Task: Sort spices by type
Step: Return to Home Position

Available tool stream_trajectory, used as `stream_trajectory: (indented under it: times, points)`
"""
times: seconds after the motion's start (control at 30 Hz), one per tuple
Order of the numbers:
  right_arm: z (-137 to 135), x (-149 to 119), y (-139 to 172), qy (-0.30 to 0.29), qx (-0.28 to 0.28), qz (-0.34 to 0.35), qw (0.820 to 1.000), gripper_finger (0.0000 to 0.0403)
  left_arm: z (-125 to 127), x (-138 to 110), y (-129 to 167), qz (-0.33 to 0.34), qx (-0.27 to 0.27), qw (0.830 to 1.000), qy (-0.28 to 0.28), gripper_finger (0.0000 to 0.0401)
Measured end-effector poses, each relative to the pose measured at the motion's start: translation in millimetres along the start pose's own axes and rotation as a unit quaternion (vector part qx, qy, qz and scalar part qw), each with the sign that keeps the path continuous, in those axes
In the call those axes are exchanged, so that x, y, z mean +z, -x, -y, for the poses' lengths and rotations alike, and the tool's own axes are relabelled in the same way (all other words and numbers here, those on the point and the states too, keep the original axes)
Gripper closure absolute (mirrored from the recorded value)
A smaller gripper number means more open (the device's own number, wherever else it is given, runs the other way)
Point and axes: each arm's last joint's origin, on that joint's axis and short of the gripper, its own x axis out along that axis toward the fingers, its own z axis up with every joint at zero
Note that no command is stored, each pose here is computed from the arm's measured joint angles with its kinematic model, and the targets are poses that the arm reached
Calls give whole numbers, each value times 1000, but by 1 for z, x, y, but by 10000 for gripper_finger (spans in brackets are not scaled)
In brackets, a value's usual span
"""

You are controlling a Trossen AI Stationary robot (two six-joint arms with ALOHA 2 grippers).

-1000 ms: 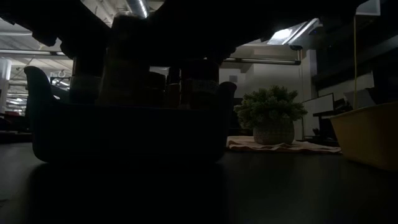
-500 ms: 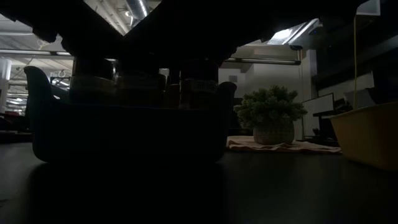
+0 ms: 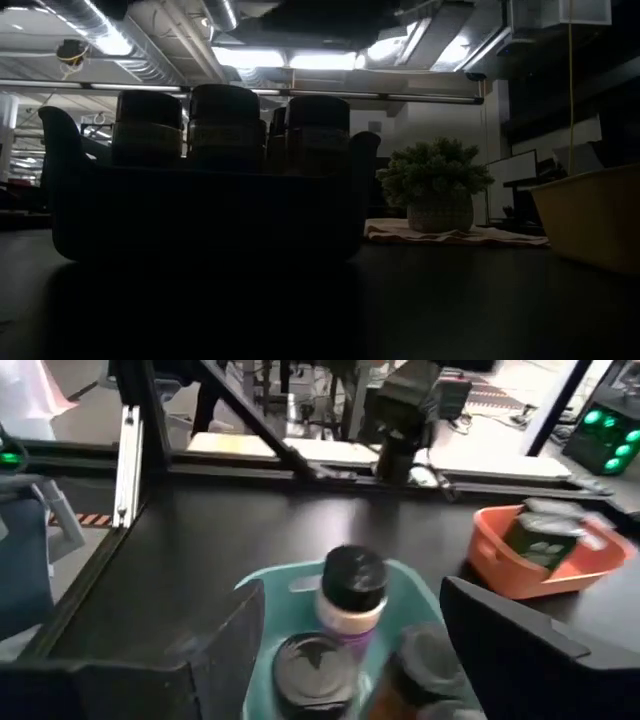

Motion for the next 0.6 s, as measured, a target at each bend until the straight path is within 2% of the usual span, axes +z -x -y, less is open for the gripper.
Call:
stream_trajectory:
  times: [0.2,0.37,0.53,0.6]
  points:
    - [18,38,38,13,-20,1,1000,105,-37,33,36,69,0,998,-4,114]
    - [47,77,94,14,-72,5,997,105,-70,51,63,125,10,992,26,114]
    - [78,107,156,8,-79,33,996,105,-91,59,81,160,6,984,83,114]
    - [86,116,173,-7,-78,57,995,105,-98,61,86,174,13,982,71,114]
